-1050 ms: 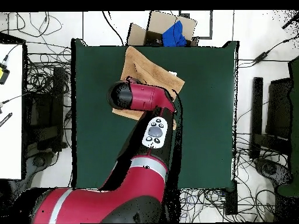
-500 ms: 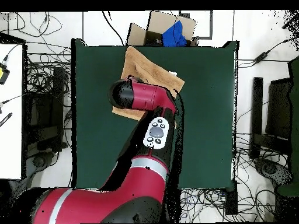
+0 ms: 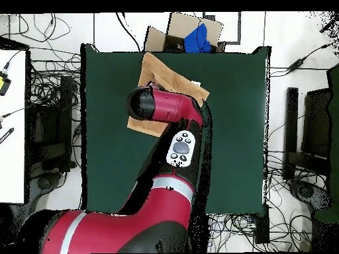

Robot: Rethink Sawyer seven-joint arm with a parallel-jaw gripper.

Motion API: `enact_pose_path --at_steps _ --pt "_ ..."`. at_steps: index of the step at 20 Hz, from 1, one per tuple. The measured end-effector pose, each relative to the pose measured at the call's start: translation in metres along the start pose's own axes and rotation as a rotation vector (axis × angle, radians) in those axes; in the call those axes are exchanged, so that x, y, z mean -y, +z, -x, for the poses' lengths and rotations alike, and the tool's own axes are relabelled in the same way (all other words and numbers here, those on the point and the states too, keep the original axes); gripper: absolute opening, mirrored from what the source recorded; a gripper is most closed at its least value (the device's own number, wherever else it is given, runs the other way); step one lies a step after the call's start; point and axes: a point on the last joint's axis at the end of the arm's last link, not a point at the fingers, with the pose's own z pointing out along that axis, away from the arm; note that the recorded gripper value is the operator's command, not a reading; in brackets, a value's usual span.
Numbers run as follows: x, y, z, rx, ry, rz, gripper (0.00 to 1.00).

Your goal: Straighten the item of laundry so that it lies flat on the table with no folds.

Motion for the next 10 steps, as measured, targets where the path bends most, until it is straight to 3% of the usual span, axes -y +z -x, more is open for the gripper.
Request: enact_pose_path --at_steps 10 --pt "0.032 0.016 0.023 0.007 0.046 -0.014 0.00"
